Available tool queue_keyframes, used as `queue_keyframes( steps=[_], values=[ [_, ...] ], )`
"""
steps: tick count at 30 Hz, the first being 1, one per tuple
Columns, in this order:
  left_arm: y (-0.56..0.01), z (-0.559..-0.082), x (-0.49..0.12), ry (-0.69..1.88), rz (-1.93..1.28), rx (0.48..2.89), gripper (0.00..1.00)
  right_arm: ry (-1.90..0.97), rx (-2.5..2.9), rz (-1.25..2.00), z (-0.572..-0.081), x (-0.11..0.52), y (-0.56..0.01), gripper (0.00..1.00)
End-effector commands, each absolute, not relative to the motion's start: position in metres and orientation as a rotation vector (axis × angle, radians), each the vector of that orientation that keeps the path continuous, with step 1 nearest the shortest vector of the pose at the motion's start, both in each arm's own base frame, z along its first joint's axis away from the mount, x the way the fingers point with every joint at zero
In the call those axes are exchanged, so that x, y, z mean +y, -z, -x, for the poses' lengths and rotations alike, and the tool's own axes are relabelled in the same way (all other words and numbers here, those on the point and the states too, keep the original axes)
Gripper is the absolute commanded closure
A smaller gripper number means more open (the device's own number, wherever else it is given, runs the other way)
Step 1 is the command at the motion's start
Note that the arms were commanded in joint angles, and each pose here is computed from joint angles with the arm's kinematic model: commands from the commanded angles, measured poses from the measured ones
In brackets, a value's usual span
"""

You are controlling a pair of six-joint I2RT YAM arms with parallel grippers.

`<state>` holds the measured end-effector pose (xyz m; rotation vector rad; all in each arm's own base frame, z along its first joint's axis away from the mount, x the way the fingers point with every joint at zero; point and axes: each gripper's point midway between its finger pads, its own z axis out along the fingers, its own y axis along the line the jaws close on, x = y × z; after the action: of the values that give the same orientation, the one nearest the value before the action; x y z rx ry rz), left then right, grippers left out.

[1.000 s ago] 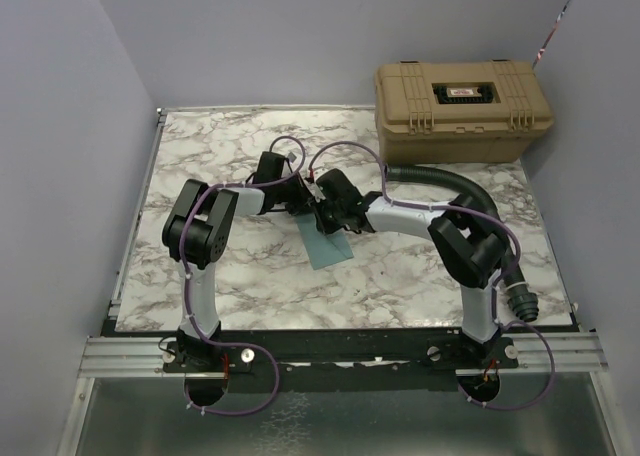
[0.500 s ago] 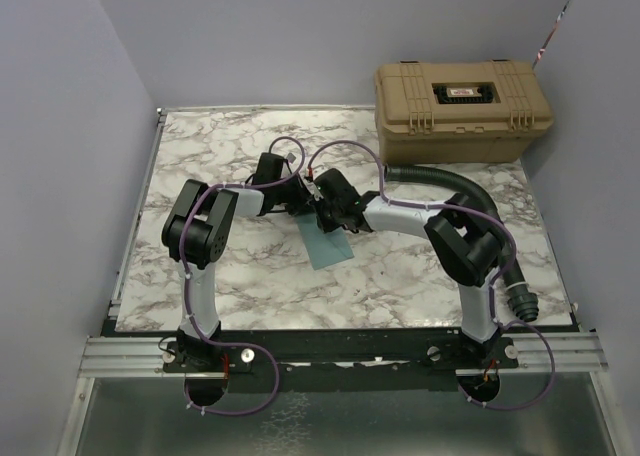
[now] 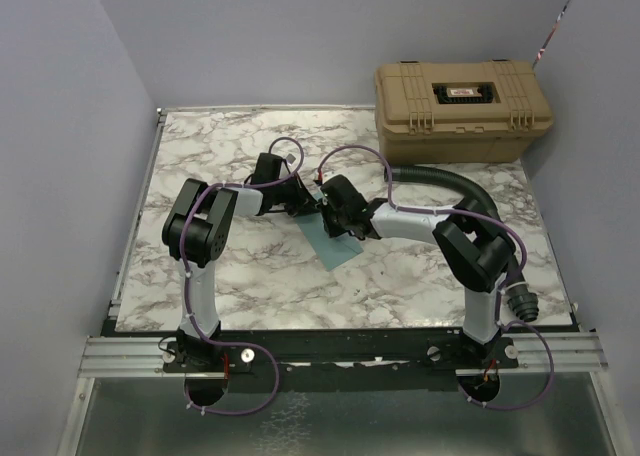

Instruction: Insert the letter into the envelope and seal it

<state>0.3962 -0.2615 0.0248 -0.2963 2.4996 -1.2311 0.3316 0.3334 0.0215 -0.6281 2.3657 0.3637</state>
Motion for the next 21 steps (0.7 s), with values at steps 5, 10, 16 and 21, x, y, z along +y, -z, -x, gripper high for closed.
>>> queue_keyframes(
  steps=[5, 10, 16, 21],
  values=[
    [0.028, -0.377, -0.242, 1.089, 0.333, 2.656, 1.00, -0.223, 2.600, 0.556, -0.291, 0.287, 0.022, 0.99],
    [0.033, -0.375, -0.241, 1.080, 0.314, 2.676, 1.00, -0.200, 2.629, 0.523, -0.292, 0.277, 0.025, 0.99],
    [0.035, -0.376, -0.240, 1.068, 0.306, 2.680, 1.00, -0.149, 2.657, 0.565, -0.279, 0.262, 0.028, 0.99],
    [0.035, -0.377, -0.240, 1.061, 0.303, 2.684, 1.00, -0.087, 2.711, 0.540, -0.268, 0.247, 0.031, 0.99]
  ],
)
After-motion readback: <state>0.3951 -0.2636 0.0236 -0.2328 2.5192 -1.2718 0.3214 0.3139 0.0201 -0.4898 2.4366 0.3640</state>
